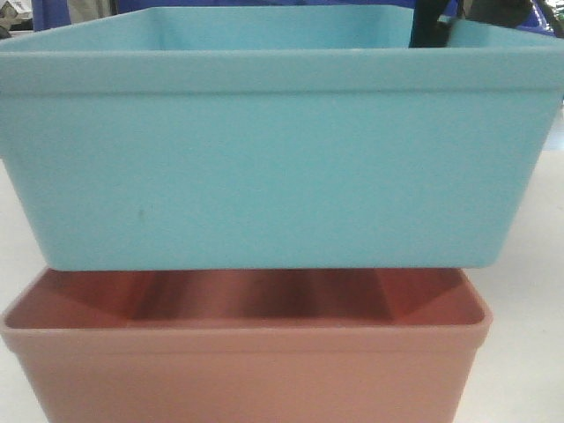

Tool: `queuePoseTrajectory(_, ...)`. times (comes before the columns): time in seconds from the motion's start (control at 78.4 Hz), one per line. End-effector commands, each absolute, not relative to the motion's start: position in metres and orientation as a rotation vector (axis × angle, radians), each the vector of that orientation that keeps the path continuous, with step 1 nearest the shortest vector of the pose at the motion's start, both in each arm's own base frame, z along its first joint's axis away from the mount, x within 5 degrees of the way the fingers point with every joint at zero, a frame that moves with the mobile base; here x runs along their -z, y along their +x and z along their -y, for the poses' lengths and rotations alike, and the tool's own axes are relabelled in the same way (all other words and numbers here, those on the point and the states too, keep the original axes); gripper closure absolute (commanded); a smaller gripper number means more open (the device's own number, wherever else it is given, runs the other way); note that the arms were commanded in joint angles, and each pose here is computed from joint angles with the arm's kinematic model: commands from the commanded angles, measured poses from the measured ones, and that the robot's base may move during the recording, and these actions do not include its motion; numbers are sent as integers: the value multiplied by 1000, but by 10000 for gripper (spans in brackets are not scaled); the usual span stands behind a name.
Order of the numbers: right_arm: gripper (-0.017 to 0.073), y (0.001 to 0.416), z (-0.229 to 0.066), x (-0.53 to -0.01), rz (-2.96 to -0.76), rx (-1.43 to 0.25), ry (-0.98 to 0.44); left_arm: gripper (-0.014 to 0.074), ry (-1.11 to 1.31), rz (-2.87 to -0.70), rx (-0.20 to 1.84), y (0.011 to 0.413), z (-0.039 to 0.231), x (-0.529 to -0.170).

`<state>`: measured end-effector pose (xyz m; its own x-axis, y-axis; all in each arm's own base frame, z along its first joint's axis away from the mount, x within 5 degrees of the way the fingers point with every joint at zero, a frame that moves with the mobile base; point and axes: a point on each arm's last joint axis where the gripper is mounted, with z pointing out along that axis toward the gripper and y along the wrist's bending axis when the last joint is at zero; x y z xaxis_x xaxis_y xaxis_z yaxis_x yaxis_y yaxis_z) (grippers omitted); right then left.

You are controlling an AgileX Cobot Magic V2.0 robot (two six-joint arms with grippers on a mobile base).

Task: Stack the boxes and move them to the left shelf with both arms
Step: 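Lower the light-blue bin into the pink bin with the right gripper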

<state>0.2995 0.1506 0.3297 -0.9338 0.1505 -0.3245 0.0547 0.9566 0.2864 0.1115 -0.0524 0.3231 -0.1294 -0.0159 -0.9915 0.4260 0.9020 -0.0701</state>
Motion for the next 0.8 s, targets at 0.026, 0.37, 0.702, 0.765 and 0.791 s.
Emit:
queuePoseTrajectory(0.026,504,299,-157,-351,-2639,-503,155,293,284,-1566,400,112,52,-340)
queuePoseTrajectory(0.37,504,299,-157,-324,-2679,-477,167,293,284,-1566,400,112,52,-340)
queuePoseTrajectory(0.702,504,299,-157,-314,-2676,-475,167,293,284,-1566,400,112,52,-340)
queuePoseTrajectory(0.765,504,299,-157,-314,-2674,-475,161,293,284,-1566,400,112,52,-340)
queuePoseTrajectory(0.791,504,299,-157,-314,-2674,-475,161,293,284,-1566,400,112,52,-340)
